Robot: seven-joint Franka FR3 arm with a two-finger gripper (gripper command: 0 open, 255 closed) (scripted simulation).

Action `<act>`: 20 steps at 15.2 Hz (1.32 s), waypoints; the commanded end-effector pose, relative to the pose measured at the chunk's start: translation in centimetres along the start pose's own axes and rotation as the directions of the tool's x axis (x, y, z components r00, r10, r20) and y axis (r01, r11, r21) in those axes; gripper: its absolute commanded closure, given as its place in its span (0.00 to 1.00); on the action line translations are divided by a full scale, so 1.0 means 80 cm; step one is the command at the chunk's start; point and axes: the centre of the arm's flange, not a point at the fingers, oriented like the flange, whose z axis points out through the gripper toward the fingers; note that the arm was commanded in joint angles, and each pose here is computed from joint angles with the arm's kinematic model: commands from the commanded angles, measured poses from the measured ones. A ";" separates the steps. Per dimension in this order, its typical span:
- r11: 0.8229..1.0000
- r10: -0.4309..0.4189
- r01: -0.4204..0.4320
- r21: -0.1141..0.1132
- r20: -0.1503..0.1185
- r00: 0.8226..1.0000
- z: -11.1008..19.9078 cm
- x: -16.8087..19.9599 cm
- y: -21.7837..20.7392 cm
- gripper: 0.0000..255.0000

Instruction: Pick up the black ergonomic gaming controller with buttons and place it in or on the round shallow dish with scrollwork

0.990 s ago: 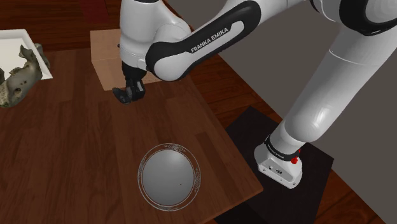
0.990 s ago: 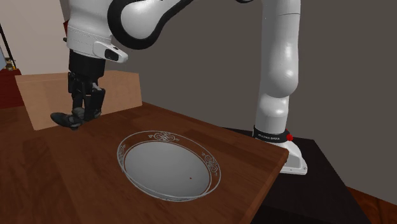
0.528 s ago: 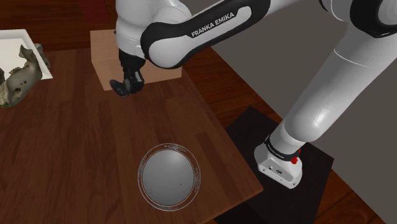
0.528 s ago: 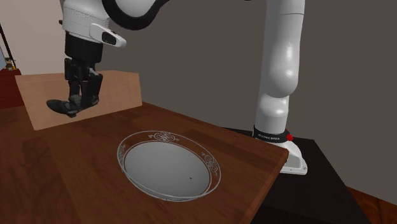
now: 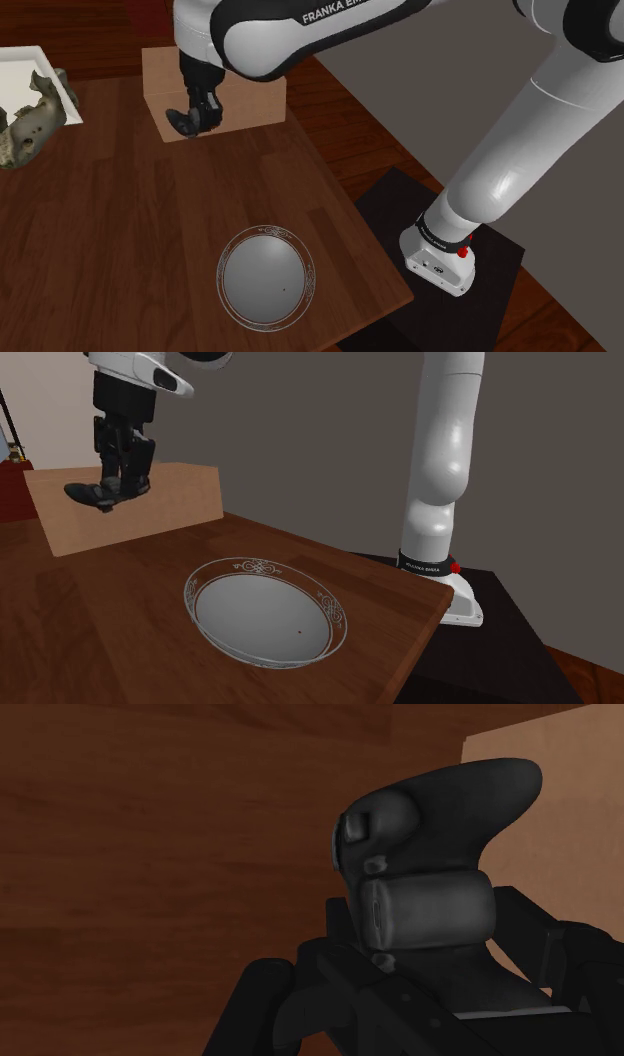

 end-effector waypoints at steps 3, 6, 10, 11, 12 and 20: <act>1.000 0.000 0.000 0.000 0.000 1.000 -0.025 -0.004 -0.006 1.00; 1.000 0.000 0.000 0.000 0.000 1.000 -0.044 -0.007 -0.011 1.00; 1.000 0.000 0.000 0.000 0.000 1.000 -0.063 -0.012 0.035 1.00; 1.000 0.000 0.000 0.000 0.000 1.000 -0.067 -0.013 0.051 1.00; 1.000 0.000 0.000 0.000 0.000 1.000 -0.072 -0.014 0.066 1.00; 1.000 0.000 0.000 0.000 0.000 1.000 -0.108 -0.025 0.193 1.00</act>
